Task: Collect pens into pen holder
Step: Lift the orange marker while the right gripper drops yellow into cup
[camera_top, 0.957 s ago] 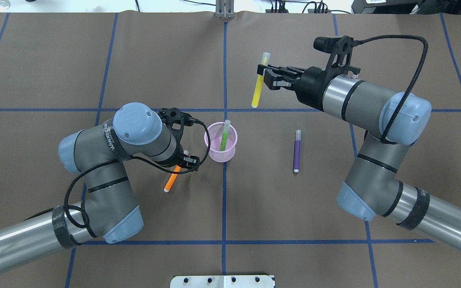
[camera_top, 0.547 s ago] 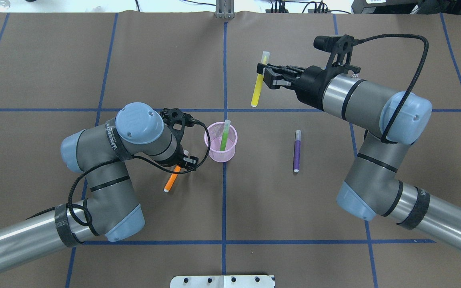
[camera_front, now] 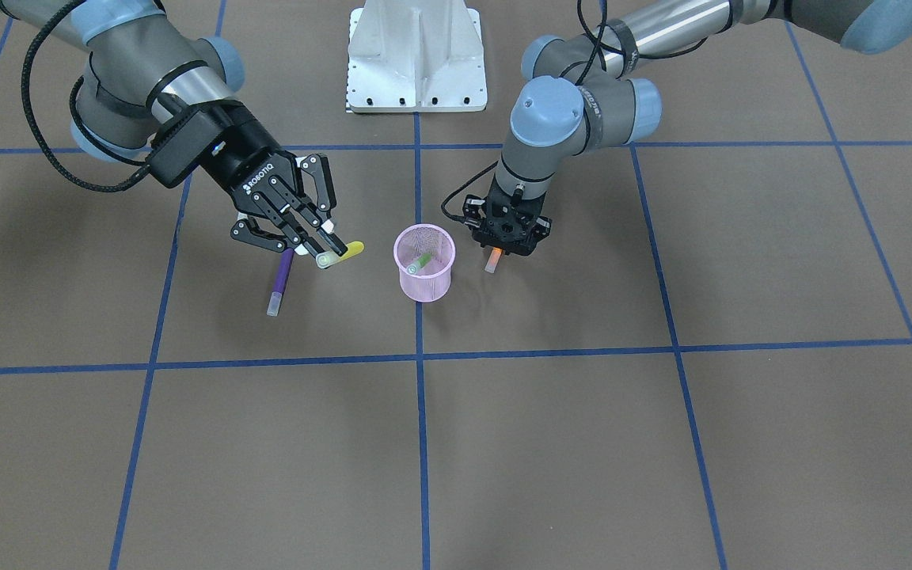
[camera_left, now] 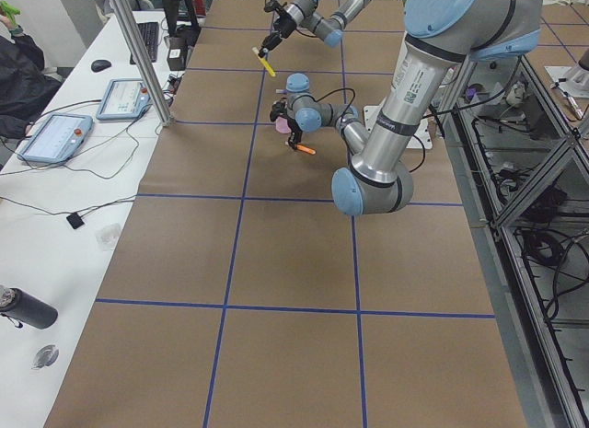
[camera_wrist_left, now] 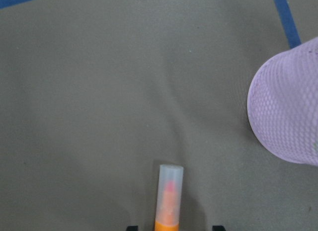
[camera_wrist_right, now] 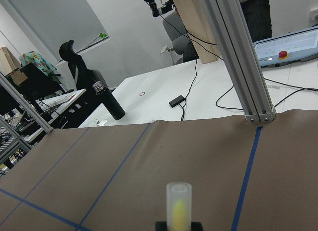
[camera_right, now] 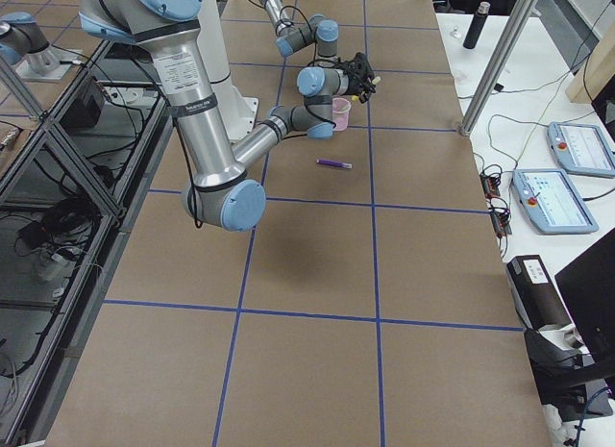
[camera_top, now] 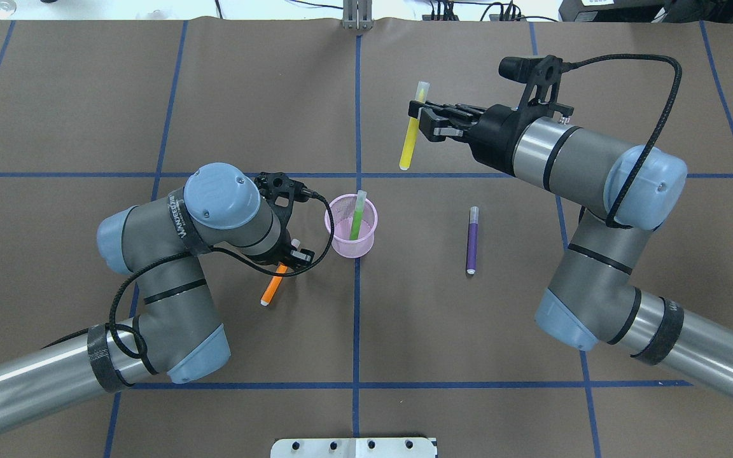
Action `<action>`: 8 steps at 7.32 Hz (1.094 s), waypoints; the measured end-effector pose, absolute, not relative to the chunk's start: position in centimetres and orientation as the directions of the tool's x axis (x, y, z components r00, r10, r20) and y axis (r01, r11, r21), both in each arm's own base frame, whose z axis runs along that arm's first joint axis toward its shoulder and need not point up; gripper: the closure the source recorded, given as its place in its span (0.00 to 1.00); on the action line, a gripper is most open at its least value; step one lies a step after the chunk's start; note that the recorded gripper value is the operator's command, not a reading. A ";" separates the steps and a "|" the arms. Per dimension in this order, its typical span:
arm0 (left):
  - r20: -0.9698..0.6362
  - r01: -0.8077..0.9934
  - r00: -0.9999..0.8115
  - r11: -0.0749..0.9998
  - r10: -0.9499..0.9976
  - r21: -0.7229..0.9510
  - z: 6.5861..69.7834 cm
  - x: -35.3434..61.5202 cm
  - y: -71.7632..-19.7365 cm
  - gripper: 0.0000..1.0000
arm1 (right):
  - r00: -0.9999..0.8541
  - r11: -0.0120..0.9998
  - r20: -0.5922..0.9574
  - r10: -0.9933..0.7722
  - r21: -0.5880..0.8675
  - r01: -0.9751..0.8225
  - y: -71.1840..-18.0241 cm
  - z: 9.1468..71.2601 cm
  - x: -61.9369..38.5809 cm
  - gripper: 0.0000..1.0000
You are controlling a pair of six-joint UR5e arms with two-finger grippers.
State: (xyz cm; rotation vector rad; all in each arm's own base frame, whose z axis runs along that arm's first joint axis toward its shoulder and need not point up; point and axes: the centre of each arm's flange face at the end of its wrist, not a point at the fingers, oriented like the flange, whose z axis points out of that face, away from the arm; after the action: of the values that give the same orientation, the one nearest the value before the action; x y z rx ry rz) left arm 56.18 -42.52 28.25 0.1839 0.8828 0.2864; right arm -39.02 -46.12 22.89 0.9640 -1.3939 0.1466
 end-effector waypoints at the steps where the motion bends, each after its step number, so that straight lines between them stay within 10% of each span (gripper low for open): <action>1: -0.731 -0.171 0.602 0.947 0.320 0.273 28.4 56.3 -42.5 0.54 | 0.233 0.628 0.868 -0.439 0.482 -0.611 -46.1 22.9 -39.0 1.00; 2: -0.730 -0.172 0.605 0.947 0.319 0.271 28.6 56.3 -42.6 0.55 | 0.233 0.628 0.868 -0.439 0.482 -0.611 -46.1 22.9 -39.0 1.00; 4: -0.729 -0.173 0.606 0.948 0.317 0.269 28.7 56.4 -42.6 0.99 | 0.234 0.629 0.868 -0.438 0.482 -0.610 -46.2 22.9 -39.0 1.00; 8: -0.734 -0.162 0.607 0.952 0.304 0.260 28.5 56.1 -42.7 1.00 | 0.232 0.629 0.868 -0.439 0.482 -0.610 -46.1 22.8 -39.0 1.00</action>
State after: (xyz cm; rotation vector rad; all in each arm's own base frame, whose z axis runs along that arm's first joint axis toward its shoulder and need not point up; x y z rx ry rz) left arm 56.13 -42.71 28.48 0.1738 0.8786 0.2706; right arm -39.04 -46.11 22.85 0.9638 -1.3944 0.1464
